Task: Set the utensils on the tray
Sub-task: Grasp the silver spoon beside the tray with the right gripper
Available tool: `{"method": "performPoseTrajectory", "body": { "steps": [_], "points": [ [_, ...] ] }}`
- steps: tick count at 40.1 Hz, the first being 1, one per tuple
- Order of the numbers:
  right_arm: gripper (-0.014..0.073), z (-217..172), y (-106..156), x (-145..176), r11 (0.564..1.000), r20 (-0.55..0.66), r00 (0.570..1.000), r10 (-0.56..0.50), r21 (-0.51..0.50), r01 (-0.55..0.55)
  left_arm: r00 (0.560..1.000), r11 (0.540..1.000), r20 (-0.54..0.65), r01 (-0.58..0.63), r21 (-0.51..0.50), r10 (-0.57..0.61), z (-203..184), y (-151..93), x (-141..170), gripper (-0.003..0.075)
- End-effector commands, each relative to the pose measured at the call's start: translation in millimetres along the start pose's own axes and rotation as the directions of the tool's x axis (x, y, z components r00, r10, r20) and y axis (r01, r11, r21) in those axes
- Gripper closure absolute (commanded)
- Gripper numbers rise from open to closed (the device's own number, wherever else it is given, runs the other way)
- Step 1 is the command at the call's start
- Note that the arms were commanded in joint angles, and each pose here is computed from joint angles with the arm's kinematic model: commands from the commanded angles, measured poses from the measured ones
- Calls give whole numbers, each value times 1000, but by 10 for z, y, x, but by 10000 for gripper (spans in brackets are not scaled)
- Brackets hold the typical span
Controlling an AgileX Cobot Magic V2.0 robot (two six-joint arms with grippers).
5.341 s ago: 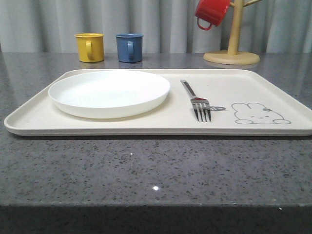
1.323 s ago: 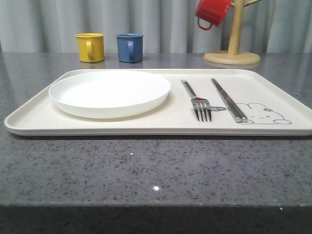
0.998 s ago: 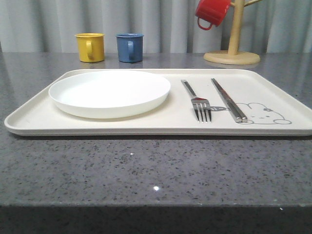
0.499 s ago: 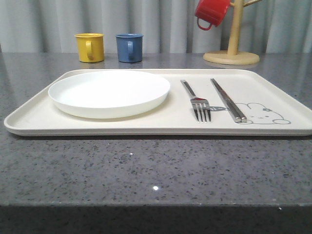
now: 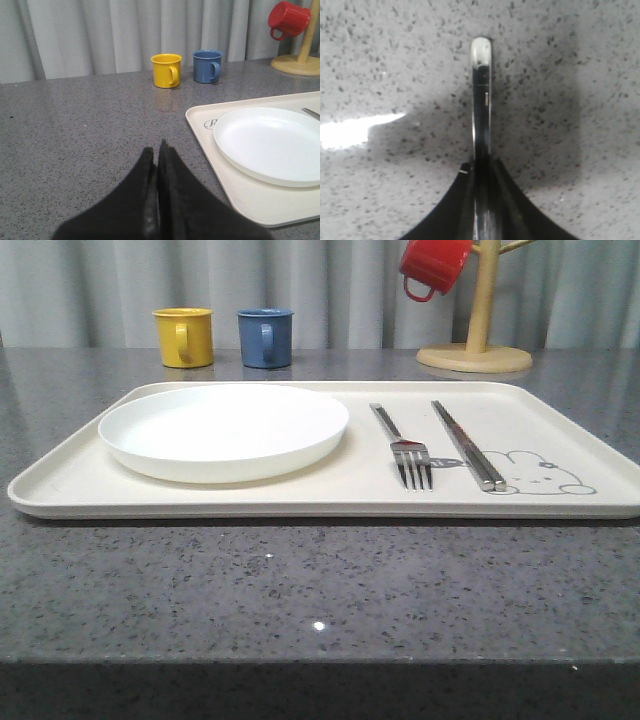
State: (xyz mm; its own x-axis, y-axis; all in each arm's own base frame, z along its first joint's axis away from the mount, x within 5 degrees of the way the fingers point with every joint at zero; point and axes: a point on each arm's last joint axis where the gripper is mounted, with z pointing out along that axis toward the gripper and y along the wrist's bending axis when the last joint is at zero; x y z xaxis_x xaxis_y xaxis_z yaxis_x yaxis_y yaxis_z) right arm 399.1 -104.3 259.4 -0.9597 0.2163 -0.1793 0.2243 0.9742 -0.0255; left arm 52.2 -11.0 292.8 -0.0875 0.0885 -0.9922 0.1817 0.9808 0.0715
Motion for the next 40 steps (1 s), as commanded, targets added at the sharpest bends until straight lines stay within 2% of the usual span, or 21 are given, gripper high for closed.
{"method": "performPoseTrajectory", "body": {
  "steps": [1,11,20,30,40],
  "points": [
    [611,-494,2,149,999,18,999,34,-9,-34,996,1000,89,21,-9,-20,-16,14,-147,738],
    [611,-1092,220,351,998,161,986,54,-44,-47,996,1000,89,21,-9,-20,-16,14,-147,738],
    [611,-1519,746,608,993,258,966,-7,-109,37,996,1000,89,21,-9,-20,-16,14,-147,738],
    [611,-1510,1395,766,974,233,967,-97,-179,141,996,1000,89,21,-9,-20,-16,14,-147,738],
    [611,-1327,1702,785,969,172,978,-116,-195,149,996,1000,89,21,-9,-20,-16,14,-147,738]
  ]
}}
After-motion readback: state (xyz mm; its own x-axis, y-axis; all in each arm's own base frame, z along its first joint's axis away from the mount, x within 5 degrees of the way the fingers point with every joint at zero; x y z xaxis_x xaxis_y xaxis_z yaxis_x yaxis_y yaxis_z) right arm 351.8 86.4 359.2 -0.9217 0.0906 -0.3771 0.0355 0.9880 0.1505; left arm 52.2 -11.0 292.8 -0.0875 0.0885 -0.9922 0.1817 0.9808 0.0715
